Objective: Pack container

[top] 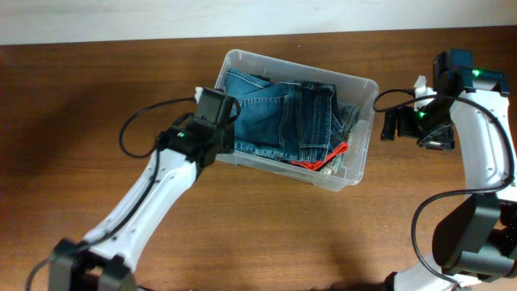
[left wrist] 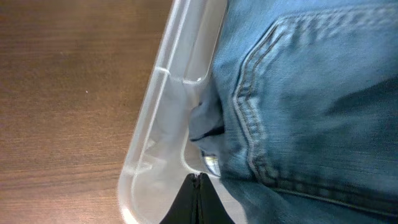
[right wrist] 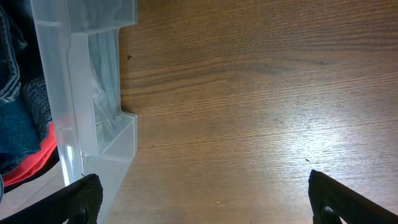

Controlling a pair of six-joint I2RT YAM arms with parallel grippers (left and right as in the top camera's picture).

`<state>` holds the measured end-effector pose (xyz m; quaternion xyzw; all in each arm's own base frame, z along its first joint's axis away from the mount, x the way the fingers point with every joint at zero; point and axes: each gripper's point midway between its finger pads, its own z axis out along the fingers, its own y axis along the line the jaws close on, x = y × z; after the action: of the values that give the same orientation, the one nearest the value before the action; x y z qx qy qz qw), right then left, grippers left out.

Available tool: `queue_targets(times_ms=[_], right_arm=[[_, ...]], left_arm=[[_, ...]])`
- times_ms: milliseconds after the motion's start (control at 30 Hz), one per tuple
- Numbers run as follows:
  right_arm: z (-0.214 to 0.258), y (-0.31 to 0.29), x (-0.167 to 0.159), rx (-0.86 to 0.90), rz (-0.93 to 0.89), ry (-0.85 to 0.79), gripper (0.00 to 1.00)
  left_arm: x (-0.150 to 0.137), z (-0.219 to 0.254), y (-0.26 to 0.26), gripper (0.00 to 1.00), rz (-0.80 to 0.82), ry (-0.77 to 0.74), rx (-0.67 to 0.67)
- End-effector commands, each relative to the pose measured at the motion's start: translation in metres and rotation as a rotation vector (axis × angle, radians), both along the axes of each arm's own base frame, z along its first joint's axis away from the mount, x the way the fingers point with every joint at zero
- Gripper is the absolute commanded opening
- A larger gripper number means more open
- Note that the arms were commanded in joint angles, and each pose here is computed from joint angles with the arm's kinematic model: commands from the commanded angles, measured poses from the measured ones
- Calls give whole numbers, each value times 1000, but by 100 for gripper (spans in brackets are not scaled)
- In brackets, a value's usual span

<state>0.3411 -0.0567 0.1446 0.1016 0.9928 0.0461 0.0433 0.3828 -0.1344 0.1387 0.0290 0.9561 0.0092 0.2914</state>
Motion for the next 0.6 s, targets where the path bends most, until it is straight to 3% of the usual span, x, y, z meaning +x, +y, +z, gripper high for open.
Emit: queue_targets(times_ms=[0,133,567], right_arm=[[10,0,3,-15,4,-32,99],[10,0,3,-15,4,-32,98],[10,0,3,-15,4,-32,98]], left_arm=[[2,-24,5,0,-46,46,96],[-4,-28,5,1,-55,75,93],[-36,-40,-28,1,-159,237,-91]])
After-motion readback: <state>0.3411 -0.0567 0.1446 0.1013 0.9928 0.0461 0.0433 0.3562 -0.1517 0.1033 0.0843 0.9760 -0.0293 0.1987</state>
